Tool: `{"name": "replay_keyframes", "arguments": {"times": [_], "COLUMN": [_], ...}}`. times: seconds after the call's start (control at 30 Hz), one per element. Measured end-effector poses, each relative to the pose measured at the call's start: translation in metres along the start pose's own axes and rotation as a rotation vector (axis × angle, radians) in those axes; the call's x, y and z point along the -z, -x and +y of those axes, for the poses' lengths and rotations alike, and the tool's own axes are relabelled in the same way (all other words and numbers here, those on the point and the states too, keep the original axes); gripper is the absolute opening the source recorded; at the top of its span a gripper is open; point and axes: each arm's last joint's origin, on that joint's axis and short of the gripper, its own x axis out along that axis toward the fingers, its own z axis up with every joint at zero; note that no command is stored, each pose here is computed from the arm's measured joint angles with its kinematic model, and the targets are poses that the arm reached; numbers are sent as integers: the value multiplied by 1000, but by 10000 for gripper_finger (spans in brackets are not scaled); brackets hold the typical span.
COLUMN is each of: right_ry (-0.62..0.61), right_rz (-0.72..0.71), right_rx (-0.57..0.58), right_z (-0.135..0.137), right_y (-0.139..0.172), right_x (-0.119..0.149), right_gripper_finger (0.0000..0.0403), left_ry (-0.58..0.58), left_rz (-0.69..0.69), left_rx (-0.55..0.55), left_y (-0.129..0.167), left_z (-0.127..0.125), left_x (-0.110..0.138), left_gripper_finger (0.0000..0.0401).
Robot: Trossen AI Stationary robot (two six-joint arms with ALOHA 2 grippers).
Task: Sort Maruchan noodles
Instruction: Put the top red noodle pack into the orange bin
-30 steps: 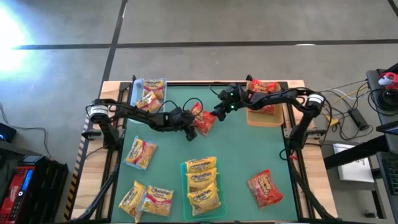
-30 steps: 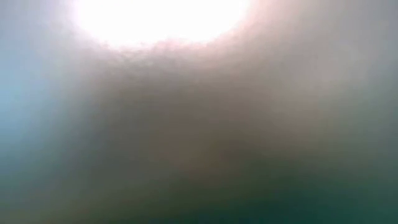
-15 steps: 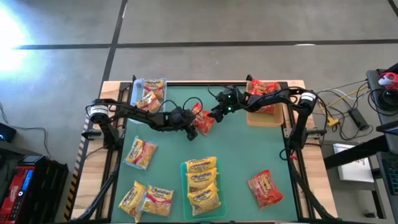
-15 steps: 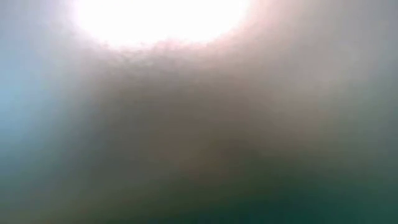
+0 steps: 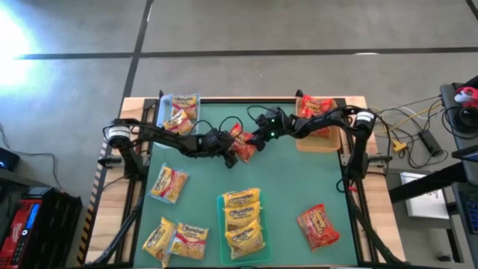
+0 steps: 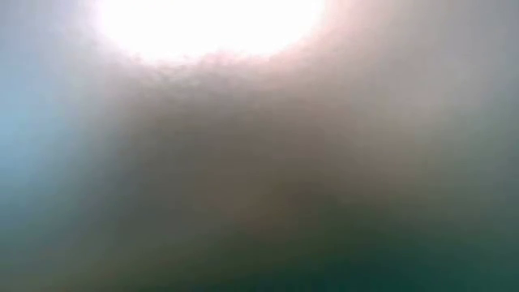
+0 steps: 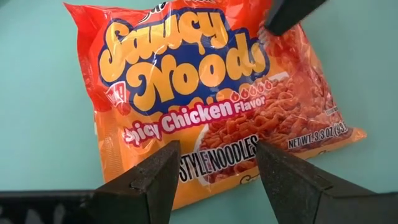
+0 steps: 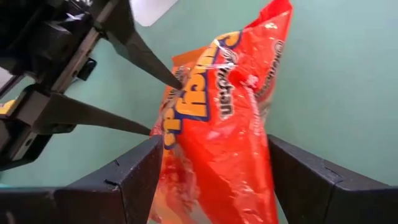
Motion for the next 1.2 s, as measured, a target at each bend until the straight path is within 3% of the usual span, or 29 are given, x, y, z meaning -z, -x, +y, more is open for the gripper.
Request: {"name": "replay_keyframes", "arguments": {"times": [0.77, 1.2], "right_ry": [33, 14], "right_rz": [17, 29], "right_rx": [-28, -31], "right_z": [12, 13], "right_y": [-9, -9], "right_x": [7, 9], "right_gripper_finger": [242, 153], "left_ry": [1, 35], "left_rz": [-46, -61], "left_rx": [15, 21], "left_y": [0, 0], "left_z": [-2, -2], "left_x": [-5, -6], "left_gripper_finger": [196, 196]}}
